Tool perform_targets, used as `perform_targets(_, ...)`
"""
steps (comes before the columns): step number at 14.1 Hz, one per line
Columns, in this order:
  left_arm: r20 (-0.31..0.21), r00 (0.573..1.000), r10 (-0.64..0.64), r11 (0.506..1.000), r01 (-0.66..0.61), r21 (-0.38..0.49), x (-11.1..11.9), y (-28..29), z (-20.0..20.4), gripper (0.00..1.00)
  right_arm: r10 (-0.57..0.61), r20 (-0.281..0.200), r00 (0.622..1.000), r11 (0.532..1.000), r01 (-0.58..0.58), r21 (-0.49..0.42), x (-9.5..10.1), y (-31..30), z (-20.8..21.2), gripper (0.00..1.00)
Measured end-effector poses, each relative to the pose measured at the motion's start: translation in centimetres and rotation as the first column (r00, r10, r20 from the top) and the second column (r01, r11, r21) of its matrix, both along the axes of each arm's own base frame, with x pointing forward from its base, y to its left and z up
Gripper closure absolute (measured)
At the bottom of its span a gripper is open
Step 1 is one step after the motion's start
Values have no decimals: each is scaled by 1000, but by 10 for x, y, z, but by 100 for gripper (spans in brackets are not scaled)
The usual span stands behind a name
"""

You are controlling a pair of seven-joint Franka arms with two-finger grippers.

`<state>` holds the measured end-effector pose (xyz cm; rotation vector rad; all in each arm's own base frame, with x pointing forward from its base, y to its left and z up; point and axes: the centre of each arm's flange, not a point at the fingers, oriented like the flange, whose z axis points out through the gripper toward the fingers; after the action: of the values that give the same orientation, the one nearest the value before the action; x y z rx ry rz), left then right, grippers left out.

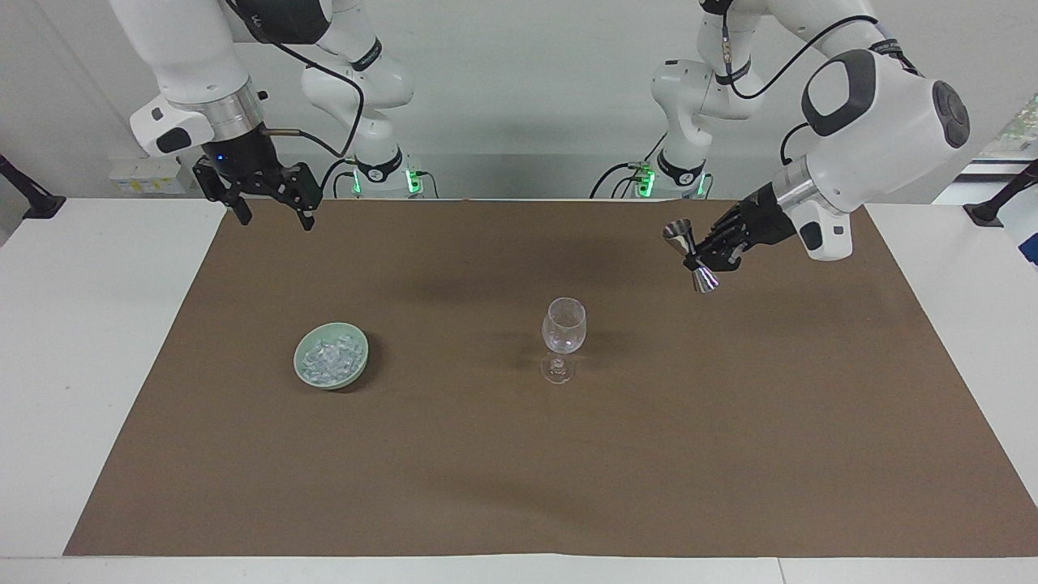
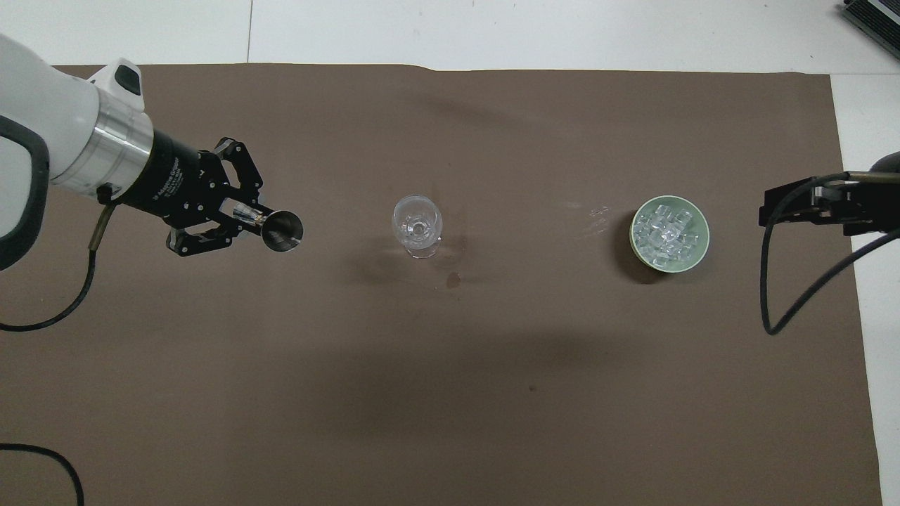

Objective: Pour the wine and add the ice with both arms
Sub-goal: 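Turn the metal cup upright and pull it away from the glass, then reach the right gripper down into the bowl of ice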

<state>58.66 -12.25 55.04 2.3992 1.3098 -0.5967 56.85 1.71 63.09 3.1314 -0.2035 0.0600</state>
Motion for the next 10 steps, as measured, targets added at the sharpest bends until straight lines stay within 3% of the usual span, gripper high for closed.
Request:
perform_targets(6,-65,998,-21,991,12,-131,-5,44,-50,78,18,2,1000,1000,-18,-1,37,4,-69,0)
perform_targets(10,-128,992,4,986,-26,-168,-6,63,-80,78,26,10,1000,1000,-26,-1,46,8,-133,0)
